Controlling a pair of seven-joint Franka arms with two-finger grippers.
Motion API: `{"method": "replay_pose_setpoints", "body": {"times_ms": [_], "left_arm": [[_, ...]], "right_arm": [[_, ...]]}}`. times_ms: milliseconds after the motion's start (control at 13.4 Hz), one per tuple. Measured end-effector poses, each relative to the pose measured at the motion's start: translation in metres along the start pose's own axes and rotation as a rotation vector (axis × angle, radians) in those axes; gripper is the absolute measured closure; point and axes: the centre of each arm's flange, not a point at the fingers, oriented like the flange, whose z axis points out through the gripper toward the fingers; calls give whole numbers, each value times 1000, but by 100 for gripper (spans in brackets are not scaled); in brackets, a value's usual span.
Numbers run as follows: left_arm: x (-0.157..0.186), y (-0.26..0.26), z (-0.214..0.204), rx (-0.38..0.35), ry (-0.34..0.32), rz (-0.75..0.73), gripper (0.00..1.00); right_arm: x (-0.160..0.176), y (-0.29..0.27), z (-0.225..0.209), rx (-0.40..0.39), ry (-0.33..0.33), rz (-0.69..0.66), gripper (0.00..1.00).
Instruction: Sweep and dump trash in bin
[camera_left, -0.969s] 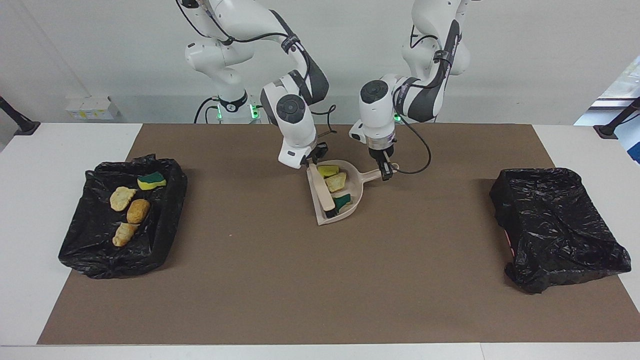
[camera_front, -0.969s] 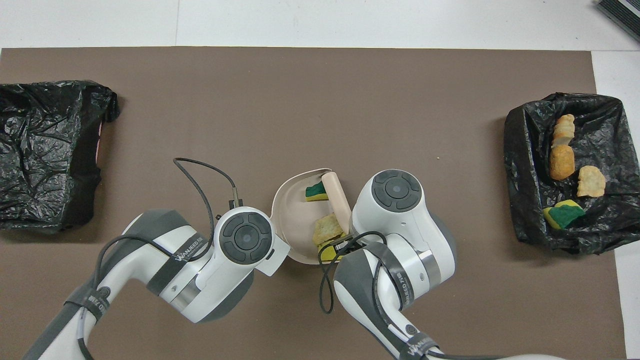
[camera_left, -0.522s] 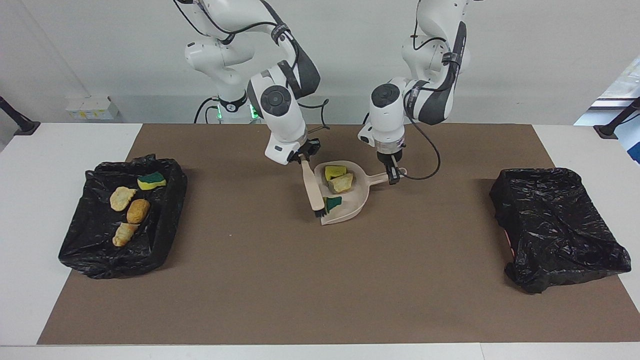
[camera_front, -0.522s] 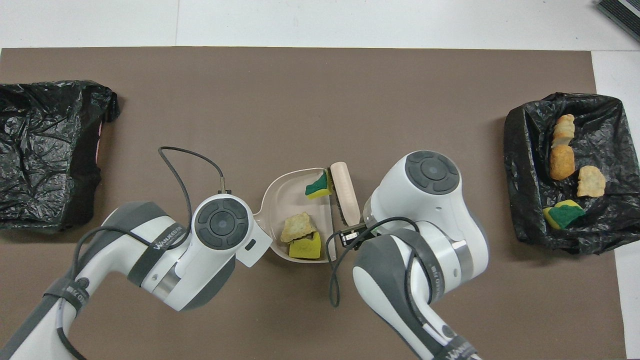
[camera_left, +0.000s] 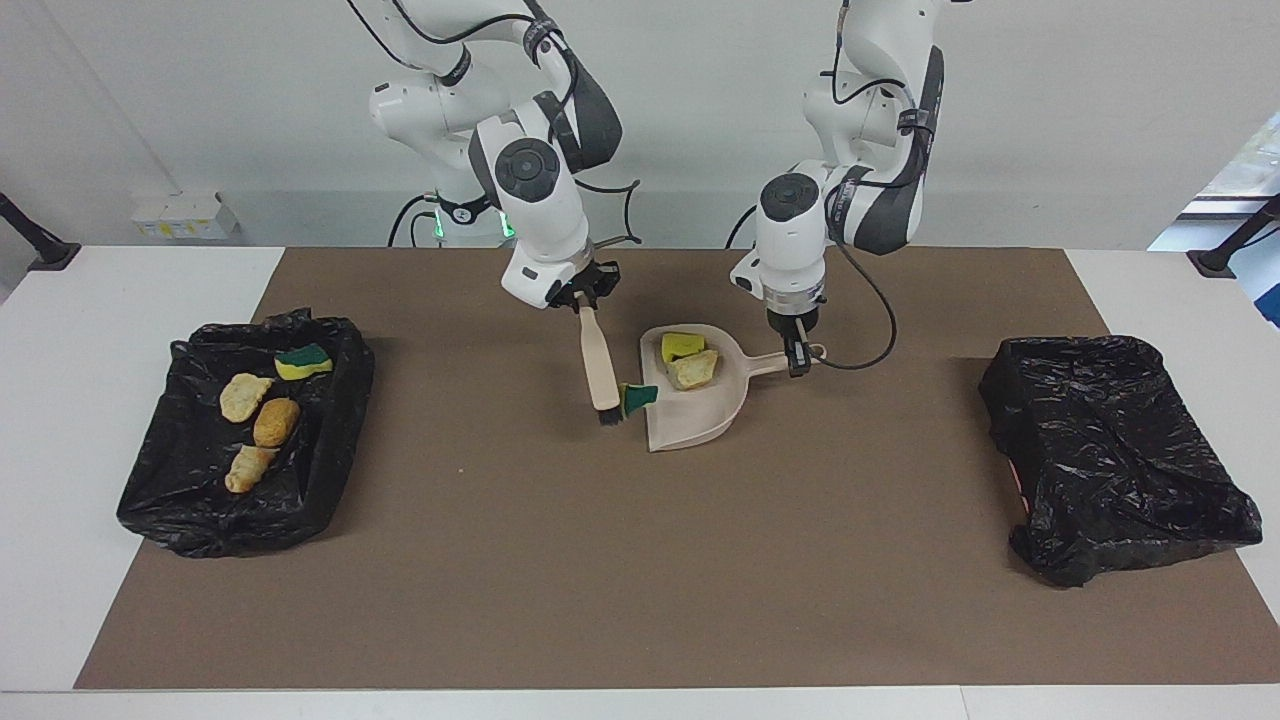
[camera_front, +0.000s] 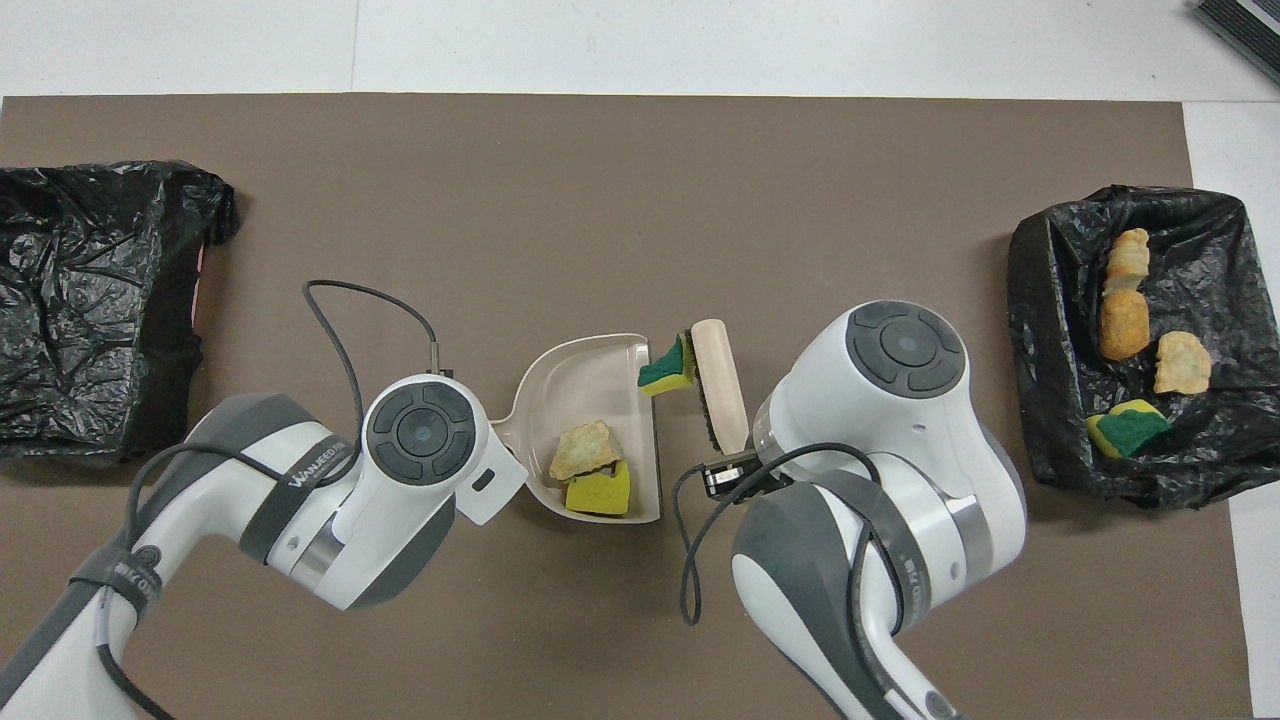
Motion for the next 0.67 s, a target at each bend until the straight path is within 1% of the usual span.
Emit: {"method": "replay_pose_setpoints", "body": {"times_ms": [224,373,447,522,671], "left_arm": [[0,0,1,-1,0,0,68],[0,0,1,-1,0,1,68],[0,0,1,-1,0,1,68],[0,0,1,-1,0,0,68],[1,1,0,-1,0,1,68]], "right_arm": [[-6,-31,16,-4,32,15,75],[-11,-53,45,-12,46,12,75],[-15,-58,63,-22,41,2,75],[-18,-58,78,-47,32,-13,75],[-21,-53,91,-137,42,-63,75]]}}
